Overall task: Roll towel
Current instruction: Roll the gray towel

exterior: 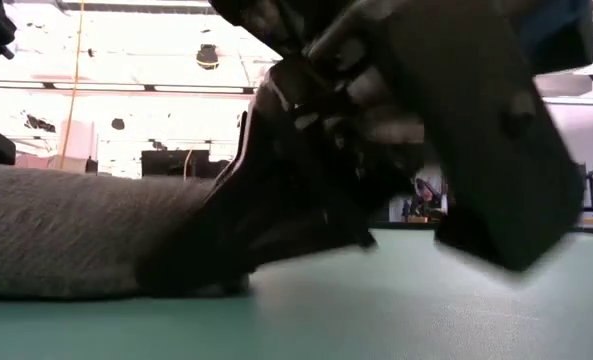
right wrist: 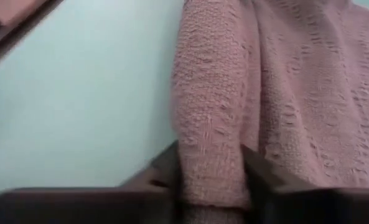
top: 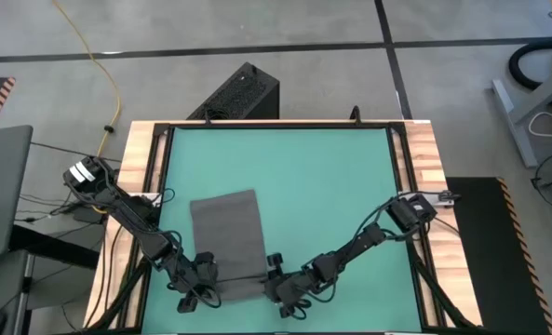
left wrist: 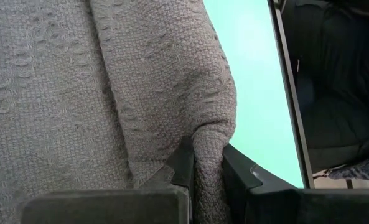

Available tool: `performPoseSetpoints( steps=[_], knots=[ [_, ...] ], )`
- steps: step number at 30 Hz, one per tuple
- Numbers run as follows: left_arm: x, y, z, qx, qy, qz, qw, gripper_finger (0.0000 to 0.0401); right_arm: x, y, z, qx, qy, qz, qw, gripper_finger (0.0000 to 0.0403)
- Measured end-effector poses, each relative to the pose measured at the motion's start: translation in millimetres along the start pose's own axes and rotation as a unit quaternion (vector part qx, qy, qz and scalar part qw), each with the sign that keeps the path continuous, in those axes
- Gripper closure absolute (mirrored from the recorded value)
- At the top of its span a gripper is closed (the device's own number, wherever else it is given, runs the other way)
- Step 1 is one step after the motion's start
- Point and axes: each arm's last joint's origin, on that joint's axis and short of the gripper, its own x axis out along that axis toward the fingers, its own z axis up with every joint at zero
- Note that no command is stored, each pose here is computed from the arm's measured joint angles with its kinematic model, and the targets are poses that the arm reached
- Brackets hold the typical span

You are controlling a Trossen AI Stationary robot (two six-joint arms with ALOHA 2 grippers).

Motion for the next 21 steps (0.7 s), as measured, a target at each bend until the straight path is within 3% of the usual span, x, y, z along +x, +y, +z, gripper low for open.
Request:
performPoseSetpoints(
  steps=[3,7,12,18,21],
  knots=[
    [0.0,0.0,0.0,0.001,0.000,0.000,1.000,0.0376,-4.4,-7.8,6.4,0.014,0.004,0.043,0.999,0.0347],
    [0.0,-1.2,1.2,0.003,-0.007,-0.006,1.000,0.0374,-6.7,-28.4,13.9,0.107,0.023,0.128,0.986,0.0348],
    [-4.0,-3.1,3.5,0.009,-0.017,-0.011,1.000,0.0355,-0.6,-65.1,14.1,0.284,0.079,0.255,0.921,0.0348],
    [-5.8,-0.5,0.9,0.006,0.001,0.001,1.000,0.0331,3.2,-89.6,6.4,0.359,0.122,0.230,0.896,0.0348],
    [-6.0,2.9,-3.4,0.002,0.029,0.014,0.999,0.0320,3.4,-93.0,3.9,0.374,0.134,0.204,0.895,0.0348]
  ],
)
